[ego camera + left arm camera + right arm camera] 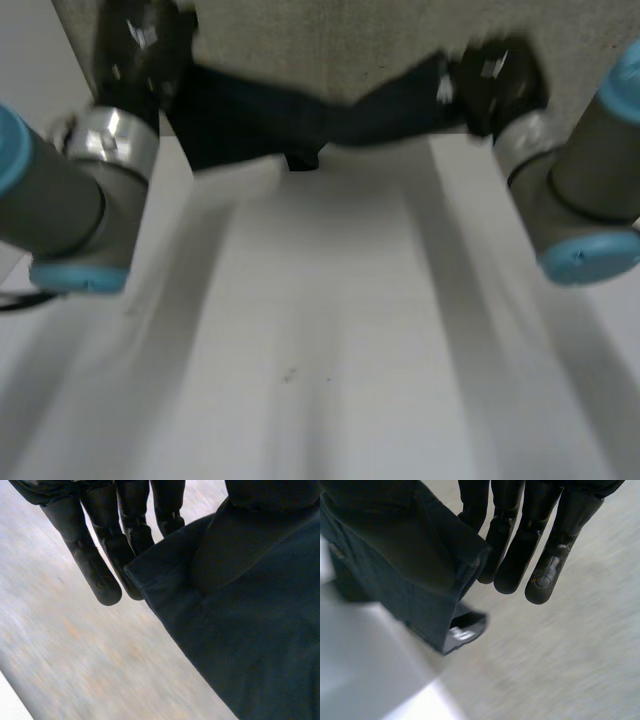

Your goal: Fold the shorts.

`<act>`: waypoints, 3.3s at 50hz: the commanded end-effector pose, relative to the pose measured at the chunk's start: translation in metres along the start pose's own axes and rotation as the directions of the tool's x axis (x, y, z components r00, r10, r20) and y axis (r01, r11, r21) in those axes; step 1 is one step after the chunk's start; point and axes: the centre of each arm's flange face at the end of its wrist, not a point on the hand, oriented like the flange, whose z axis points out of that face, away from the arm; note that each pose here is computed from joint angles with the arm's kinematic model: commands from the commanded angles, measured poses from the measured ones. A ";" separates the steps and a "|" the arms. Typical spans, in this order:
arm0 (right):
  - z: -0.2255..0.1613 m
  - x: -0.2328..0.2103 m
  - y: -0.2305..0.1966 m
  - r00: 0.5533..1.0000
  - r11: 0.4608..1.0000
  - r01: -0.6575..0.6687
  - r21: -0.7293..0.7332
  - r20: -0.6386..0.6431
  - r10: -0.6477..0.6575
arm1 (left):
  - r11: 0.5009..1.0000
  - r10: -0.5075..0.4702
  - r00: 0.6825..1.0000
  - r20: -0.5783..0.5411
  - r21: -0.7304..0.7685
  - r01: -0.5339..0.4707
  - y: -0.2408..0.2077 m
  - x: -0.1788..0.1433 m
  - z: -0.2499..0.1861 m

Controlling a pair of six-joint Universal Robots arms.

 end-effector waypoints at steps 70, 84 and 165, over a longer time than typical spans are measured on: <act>-0.005 -0.022 0.177 0.987 0.845 0.125 -0.520 -0.024 -0.161 | 0.984 0.169 0.927 -0.336 0.004 -0.178 0.157 0.169 0.014; -0.042 0.007 0.076 0.997 0.931 -0.076 -0.357 -0.002 0.081 | 0.992 0.124 0.967 -0.221 0.012 -0.124 0.080 0.120 0.007; -0.059 -0.073 -0.003 0.801 0.909 -0.360 -0.209 0.431 0.416 | 0.895 -0.353 0.926 -0.132 -0.336 0.294 0.023 0.040 -0.037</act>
